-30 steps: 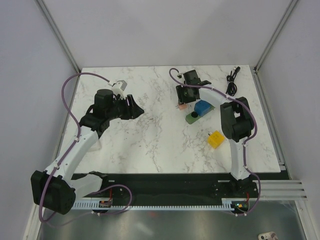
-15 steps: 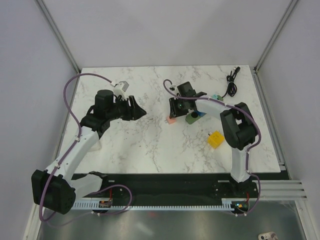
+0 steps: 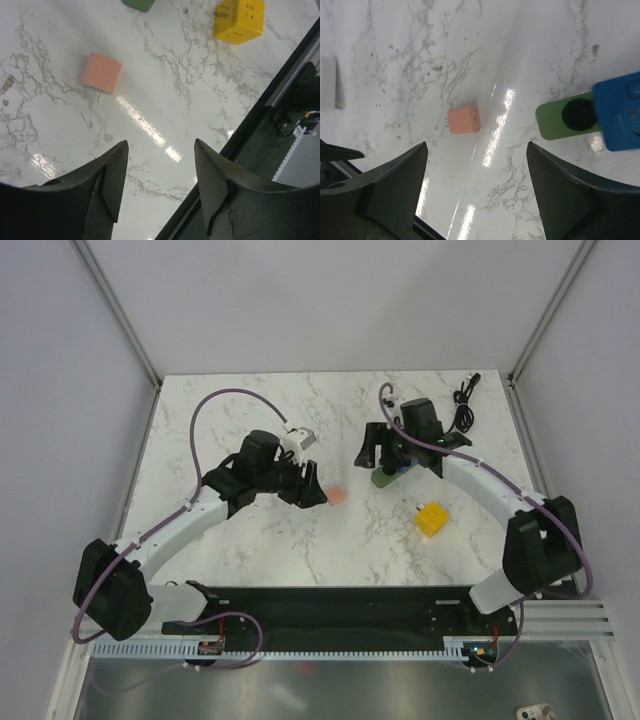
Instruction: Insert the plug
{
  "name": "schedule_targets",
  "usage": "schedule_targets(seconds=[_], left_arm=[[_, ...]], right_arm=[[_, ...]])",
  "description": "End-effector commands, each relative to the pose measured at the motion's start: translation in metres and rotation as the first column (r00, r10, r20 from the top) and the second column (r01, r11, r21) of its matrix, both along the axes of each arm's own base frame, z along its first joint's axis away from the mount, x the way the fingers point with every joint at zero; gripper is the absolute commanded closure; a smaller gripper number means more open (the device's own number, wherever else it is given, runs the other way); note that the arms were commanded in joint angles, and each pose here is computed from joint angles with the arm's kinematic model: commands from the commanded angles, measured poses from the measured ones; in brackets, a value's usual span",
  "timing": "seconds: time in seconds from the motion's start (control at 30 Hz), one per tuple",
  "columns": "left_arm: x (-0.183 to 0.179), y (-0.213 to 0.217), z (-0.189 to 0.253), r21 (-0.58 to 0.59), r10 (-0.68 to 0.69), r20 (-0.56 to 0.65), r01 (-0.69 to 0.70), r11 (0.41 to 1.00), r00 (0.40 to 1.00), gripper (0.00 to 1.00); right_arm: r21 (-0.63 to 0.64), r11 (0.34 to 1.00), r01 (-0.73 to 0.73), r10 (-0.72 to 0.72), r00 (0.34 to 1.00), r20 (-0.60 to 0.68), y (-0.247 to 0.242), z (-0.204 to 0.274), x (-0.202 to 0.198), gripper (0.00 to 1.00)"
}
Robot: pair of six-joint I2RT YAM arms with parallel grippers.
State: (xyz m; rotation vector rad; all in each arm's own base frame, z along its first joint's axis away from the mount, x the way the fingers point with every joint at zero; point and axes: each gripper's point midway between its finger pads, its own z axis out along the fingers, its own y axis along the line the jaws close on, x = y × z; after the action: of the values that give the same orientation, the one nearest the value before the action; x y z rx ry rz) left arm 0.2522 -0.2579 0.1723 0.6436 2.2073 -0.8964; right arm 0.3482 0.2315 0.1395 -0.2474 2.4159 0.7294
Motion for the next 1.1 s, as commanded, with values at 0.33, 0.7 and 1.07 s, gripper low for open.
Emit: schedule_targets(seconds=[0.33,0.7,1.07], left_arm=[[0.063,-0.012,-0.048,0.367,-0.22,0.166,0.146,0.919,0.961,0.32],[0.072,-0.058,-0.083,0.372,-0.398,0.069,0.347,0.861,0.915,0.32],[0.065,-0.053,-0.133,0.437,-0.413,-0.042,0.388,0.811,0.91,0.32]], right_arm=[[0.234,0.952,0.199,-0.253,0.939,0.234,-0.069,0.135,-0.007,0.02],[0.309,0.933,0.184,-0.277,0.916,0.29,-0.091,0.169,-0.017,0.02],[0.333,0.928,0.165,-0.274,0.91,0.312,-0.092,0.182,-0.026,0.02]])
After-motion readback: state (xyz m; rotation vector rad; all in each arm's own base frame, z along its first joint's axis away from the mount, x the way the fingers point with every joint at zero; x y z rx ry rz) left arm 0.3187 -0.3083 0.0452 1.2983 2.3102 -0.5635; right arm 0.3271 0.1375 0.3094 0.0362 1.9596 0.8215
